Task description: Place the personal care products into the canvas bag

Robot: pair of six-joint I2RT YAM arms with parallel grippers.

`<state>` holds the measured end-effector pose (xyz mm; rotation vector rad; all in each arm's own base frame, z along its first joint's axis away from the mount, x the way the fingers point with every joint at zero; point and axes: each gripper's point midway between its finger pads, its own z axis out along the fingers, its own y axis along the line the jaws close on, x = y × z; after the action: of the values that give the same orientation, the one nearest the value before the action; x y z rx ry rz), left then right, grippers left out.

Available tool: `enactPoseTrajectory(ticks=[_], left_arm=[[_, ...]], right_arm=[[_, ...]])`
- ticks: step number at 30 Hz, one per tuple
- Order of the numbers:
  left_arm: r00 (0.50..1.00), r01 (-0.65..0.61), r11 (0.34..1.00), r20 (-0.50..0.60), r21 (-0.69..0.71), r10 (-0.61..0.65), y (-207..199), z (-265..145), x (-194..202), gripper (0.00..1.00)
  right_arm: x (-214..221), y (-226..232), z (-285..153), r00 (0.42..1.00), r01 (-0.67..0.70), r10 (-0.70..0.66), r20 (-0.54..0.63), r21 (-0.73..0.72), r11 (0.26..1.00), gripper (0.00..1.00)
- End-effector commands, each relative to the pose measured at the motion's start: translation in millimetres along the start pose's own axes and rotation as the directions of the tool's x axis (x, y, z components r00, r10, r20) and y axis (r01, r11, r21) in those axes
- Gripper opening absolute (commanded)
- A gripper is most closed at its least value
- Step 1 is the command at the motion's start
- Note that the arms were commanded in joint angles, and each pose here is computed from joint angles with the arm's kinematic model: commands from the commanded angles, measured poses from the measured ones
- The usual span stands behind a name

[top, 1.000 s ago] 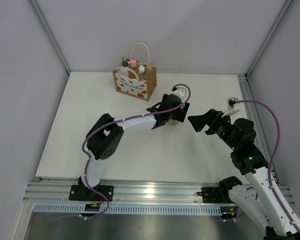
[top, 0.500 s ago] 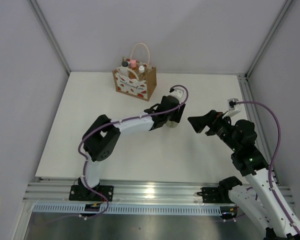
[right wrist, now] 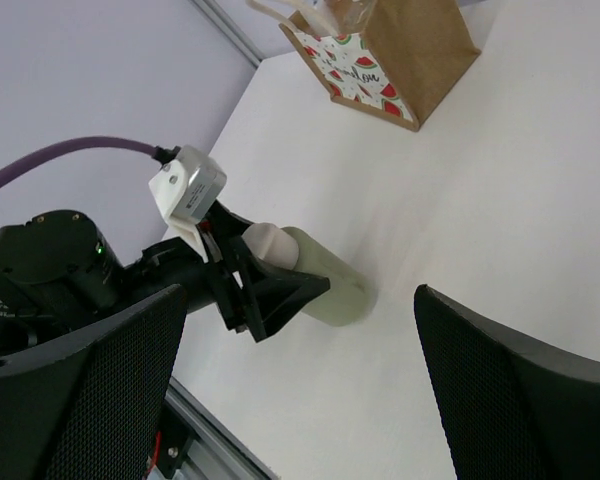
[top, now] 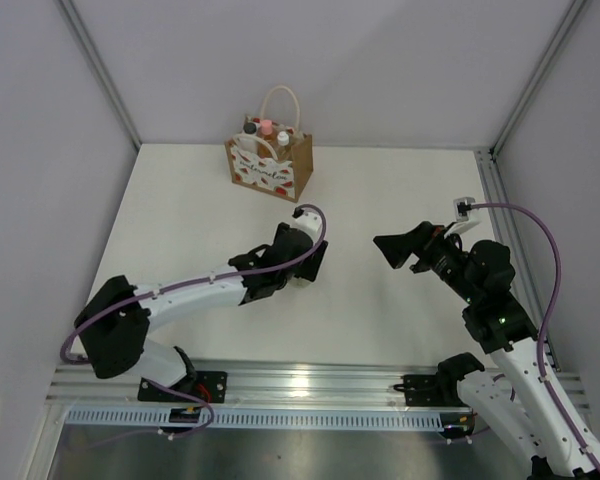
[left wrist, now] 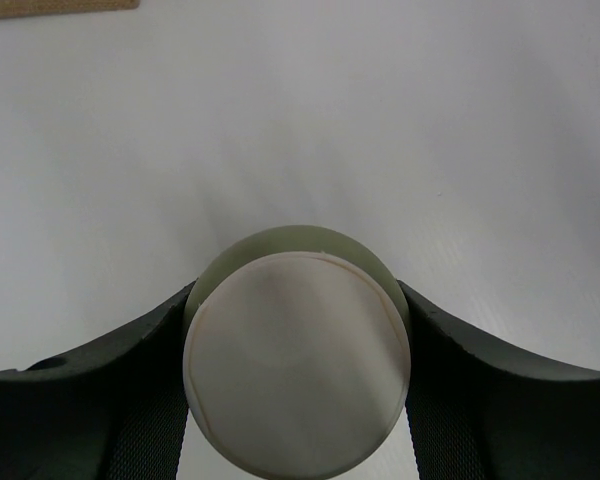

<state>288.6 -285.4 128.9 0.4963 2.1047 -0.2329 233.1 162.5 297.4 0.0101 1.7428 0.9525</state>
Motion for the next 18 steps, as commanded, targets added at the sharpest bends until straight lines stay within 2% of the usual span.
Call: enactPoseTrajectory(ticks=[1, 3, 4, 8, 13, 14, 16, 18], left_arm=[[0.986, 0.091, 0.996, 0.138, -0.012, -0.088, 8.5, -22.6, -18.3, 0.0], [0.979, 0.108, 0.994, 0.172, 0.022, -0.11, 3.0, -28.3, -20.7, 0.0], [0.982, 0.101, 0.995, 0.159, 0.019, -0.102, 4.3, -28.2, -9.6, 0.0], [0.97, 0.11, 0.994, 0.216, 0.002, -0.107, 9.7, -34.8, -17.8, 0.0], [0.927, 0.102, 0.994, 0.365, -0.028, -0.085, 19.2, -53.6, -73.6, 0.0], [0.907, 0.114, 0.993, 0.411, -0.027, -0.093, 21.0, -59.7, -96.7, 0.0], [0.906, 0.09, 0.994, 0.42, -0.058, -0.057, 26.8, -55.7, -111.2, 0.0], [0.892, 0.098, 0.992, 0.449, -0.078, -0.052, 38.6, -58.9, -144.4, 0.0]], right_arm=[[-6.4, 14.0, -1.0, 1.0, 0.005, -0.004, 0.016, -0.06, 0.998, 0.99], [-6.7, 15.0, -0.2, 1.0, 0.002, -0.001, 0.014, -0.065, 0.998, 0.99], [-6.8, 16.1, -0.3, 1.0, 0.002, -0.001, 0.014, -0.07, 0.998, 0.99], [-7.5, 16.2, -1.0, 1.0, 0.005, -0.004, 0.017, -0.069, 0.998, 0.99], [-6.7, 13.5, -1.5, 1.0, 0.008, -0.007, 0.019, -0.056, 0.998, 0.99], [-6.9, 13.8, -1.8, 1.0, 0.008, -0.007, 0.02, -0.057, 0.998, 1.0], [-5.8, 14.2, -1.9, 1.0, 0.005, -0.004, 0.015, -0.061, 0.998, 0.99], [-6.1, 16.4, -2.6, 1.0, 0.001, 0.0, 0.016, -0.072, 0.997, 0.99]])
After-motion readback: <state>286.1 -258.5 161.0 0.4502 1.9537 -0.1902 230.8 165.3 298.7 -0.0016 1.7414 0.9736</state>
